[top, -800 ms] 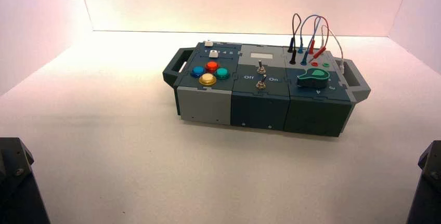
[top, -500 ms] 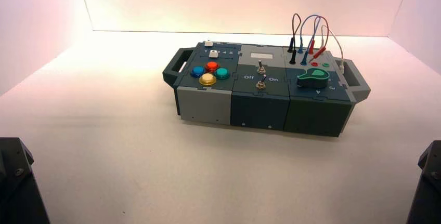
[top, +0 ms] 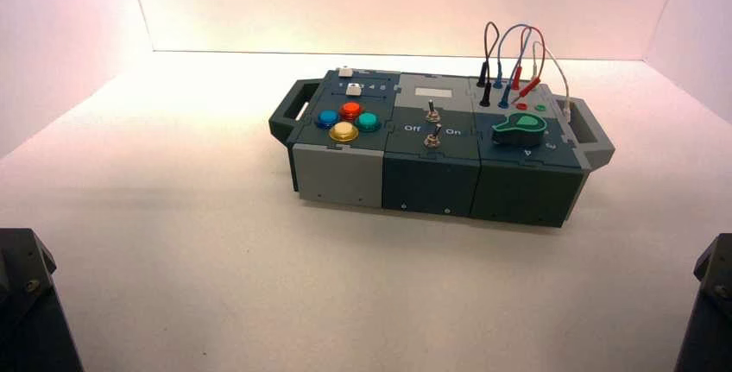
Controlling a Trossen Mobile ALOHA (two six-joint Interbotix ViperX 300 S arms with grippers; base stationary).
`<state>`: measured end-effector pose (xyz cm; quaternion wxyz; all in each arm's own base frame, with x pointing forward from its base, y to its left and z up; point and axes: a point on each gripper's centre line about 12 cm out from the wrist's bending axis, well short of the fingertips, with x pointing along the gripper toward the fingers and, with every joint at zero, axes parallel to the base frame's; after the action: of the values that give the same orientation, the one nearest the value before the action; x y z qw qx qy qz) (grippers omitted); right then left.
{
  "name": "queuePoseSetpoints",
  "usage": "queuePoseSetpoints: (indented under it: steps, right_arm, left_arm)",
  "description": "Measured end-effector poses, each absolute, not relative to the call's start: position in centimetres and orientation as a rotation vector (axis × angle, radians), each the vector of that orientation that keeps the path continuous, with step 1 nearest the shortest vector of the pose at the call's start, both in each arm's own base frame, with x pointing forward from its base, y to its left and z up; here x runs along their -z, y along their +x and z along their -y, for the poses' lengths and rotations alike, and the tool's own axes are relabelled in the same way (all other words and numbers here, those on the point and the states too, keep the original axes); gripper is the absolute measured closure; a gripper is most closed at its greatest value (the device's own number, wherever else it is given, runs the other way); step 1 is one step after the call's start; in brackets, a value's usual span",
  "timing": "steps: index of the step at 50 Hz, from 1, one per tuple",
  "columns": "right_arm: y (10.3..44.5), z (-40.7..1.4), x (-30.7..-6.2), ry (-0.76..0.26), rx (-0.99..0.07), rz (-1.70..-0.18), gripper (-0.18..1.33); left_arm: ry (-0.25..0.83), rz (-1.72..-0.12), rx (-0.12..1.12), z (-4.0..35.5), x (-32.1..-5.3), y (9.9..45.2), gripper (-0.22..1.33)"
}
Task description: Move the top slider to position 4.
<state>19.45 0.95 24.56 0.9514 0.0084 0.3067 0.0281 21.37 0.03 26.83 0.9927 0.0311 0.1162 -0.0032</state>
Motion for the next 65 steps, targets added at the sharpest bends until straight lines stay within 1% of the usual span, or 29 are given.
queuePoseSetpoints:
  steps: [8,13,21,27,37,41,44,47,52,54,57,65]
  right_arm:
    - [19.7,-1.8,-25.0,0.015,-0.098,-0.711,1.29]
    - [19.6,-2.2,-25.2,0.016,-0.121,-0.756,1.29]
    - [19.1,-2.7,-25.6,0.023,-0.147,-0.807,1.29]
    - [18.9,-2.8,-25.9,0.03,-0.155,-0.829,1.29]
    - [18.6,-3.0,-25.9,0.047,-0.169,-0.864,1.29]
    - [18.5,-3.1,-25.8,0.028,-0.189,-0.894,1.28]
    - [18.4,-3.4,-25.6,0.011,-0.215,-0.916,1.28]
    - [18.5,-4.0,-25.3,-0.005,-0.27,-0.934,1.28]
    - [18.5,-4.5,-25.3,-0.005,-0.325,-0.934,1.28]
    - [18.5,-5.0,-25.3,-0.008,-0.37,-0.929,1.28]
    - [18.4,-5.3,-25.4,-0.016,-0.407,-0.921,1.28]
    - [18.4,-5.7,-25.7,-0.039,-0.457,-0.928,1.28]
  left_arm:
    - [0.06,-0.322,0.043,0.4,-27.5,21.9,1.28]
    - [0.057,-0.411,0.074,0.8,-27.7,22.3,1.28]
    - [0.053,-0.574,0.119,1.3,-27.0,22.9,1.28]
    - [0.062,-0.661,0.164,2.1,-26.2,23.3,1.28]
    - [0.08,-0.716,0.237,3.8,-25.3,23.4,1.28]
    - [0.088,-0.735,0.264,4.5,-24.9,23.4,1.28]
    - [0.095,-0.75,0.285,5.0,-24.6,23.4,1.28]
    - [0.096,-0.773,0.309,5.7,-24.2,23.7,1.28]
    - [0.098,-0.791,0.326,6.2,-24.1,24.1,1.28]
    - [0.099,-0.805,0.338,6.5,-24.0,24.3,1.28]
    - [0.107,-0.821,0.357,7.0,-23.8,24.6,1.28]
    - [0.144,-0.849,0.41,8.6,-23.5,25.5,1.28]
